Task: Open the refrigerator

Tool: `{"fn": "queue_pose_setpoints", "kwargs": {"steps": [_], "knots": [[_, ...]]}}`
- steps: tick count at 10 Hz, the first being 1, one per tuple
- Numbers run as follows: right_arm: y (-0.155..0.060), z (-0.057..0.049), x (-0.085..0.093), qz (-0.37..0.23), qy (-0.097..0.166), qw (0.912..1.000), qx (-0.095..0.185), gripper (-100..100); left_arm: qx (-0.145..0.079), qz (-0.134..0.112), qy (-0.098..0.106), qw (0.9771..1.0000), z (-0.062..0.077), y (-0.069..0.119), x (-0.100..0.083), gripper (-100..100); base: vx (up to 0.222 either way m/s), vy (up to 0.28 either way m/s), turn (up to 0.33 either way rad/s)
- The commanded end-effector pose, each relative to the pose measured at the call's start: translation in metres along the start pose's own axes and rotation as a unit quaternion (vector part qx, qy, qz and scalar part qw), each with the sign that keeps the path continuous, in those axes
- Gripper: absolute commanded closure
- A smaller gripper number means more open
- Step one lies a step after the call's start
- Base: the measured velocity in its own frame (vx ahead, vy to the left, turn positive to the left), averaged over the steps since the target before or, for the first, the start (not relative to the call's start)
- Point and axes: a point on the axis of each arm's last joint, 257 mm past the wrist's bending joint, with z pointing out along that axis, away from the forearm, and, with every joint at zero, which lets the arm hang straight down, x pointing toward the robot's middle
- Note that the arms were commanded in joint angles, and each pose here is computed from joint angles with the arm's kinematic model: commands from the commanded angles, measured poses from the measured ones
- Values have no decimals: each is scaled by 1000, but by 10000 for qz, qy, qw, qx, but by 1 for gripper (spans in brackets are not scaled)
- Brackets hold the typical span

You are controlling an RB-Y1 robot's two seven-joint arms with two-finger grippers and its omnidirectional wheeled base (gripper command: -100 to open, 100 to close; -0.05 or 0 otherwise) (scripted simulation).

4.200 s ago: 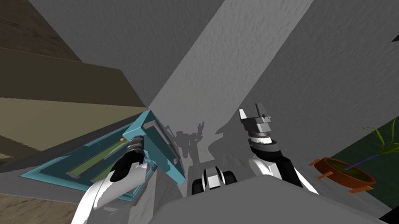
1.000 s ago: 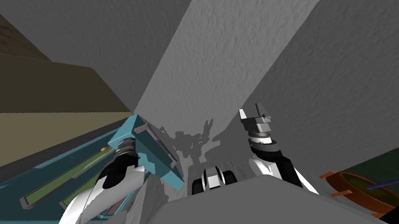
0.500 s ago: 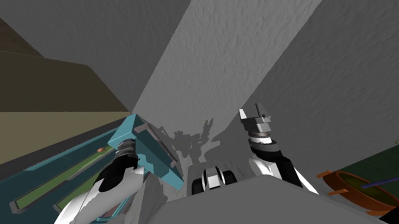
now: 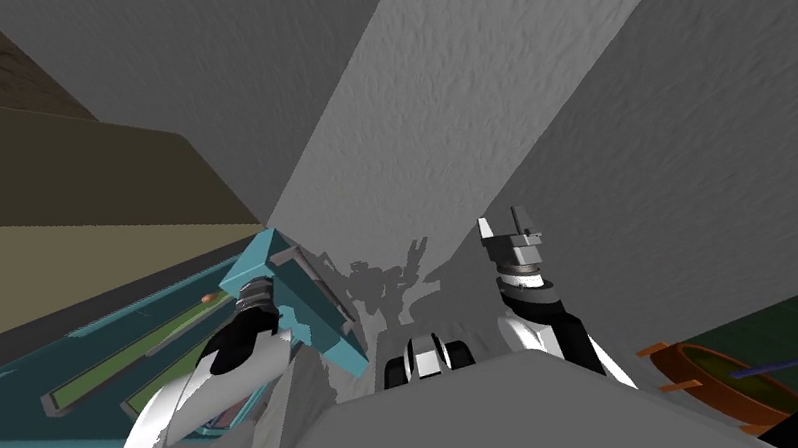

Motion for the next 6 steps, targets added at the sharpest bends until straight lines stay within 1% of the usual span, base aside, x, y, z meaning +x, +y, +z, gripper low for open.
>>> {"fn": "queue_pose_setpoints", "kwargs": {"steps": [1, 2, 3, 5, 6], "knots": [[0, 0, 0, 0, 0, 10000, 0, 0, -224, 72, 29, 9997, 10, 17, 5, -100, -6, -39, -9], [0, 0, 0, 0, 0, 10000, 0, 0, -269, 87, 44, 9996, 14, 22, 8, -100, 24, -33, -9], [0, 0, 0, 0, 0, 10000, 0, 0, -266, 85, 46, 9996, 17, 24, 10, -100, 60, -49, 10], [0, 0, 0, 0, 0, 10000, 0, 0, -143, 43, -98, 9998, 16, 14, -1, -100, 110, -92, 13], [0, 0, 0, 0, 0, 10000, 0, 0, -130, 39, -181, 9997, 16, 12, -6, -100, 124, -101, 14]]}}
